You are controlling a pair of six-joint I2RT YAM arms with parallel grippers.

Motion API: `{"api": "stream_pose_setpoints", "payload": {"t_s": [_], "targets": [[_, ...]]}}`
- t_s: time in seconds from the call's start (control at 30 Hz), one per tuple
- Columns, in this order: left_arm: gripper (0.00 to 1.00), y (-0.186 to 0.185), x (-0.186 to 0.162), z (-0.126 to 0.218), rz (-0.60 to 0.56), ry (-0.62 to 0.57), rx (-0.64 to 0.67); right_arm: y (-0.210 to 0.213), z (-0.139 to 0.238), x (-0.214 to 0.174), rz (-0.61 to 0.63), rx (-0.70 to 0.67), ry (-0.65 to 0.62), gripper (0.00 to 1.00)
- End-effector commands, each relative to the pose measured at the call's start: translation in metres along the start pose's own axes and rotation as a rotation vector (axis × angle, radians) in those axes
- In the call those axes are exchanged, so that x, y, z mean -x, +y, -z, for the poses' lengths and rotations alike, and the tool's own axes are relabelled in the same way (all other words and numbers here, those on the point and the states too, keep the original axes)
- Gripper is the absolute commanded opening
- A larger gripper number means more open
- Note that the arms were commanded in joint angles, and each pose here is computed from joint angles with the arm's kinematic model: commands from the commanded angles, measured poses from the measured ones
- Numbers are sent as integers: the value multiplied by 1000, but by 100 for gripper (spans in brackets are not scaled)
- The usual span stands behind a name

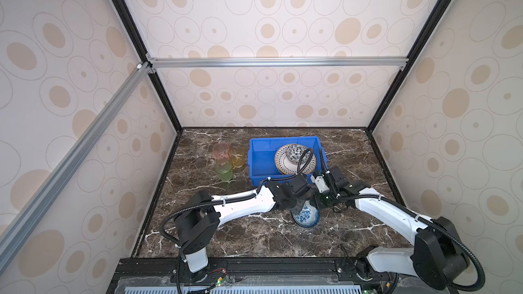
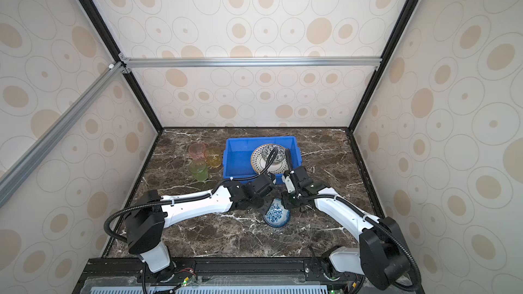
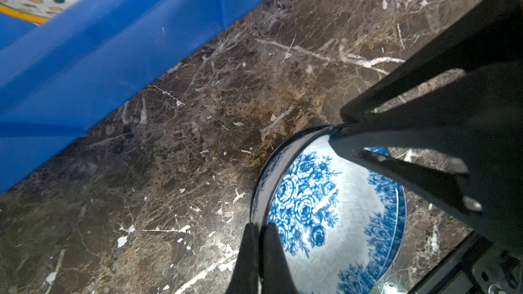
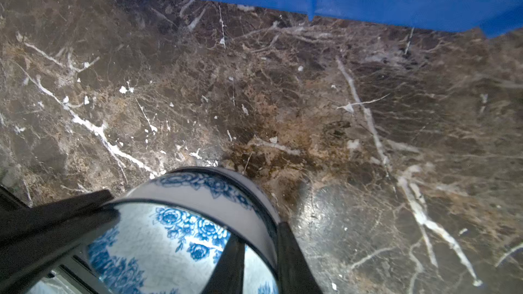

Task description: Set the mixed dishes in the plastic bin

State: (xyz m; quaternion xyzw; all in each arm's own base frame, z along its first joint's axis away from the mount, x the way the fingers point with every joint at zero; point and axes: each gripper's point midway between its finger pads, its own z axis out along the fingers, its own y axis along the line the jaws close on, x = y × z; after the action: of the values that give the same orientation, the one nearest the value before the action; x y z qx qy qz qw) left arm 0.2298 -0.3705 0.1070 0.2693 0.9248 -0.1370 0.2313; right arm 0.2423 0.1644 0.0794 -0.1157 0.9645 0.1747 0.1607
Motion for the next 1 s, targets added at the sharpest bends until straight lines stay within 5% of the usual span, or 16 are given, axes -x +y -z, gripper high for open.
{"api": "stream_pose_setpoints", "payload": {"t_s": [0.0,0.2,0.53,0.97], "targets": [[0,-12,19,10,27,-54,-44,-4,-6,-5,6,-22,16,21],[0,-15,19,11,33,-62,-66,-4,-8,-7,22,-41,23,18],[0,-18,21,13,38,-72,-84,-8,-5,-9,44,-83,28,0],[0,-16,25,18,64,-91,-79,-2,9,-3,47,-66,-5,0]]}}
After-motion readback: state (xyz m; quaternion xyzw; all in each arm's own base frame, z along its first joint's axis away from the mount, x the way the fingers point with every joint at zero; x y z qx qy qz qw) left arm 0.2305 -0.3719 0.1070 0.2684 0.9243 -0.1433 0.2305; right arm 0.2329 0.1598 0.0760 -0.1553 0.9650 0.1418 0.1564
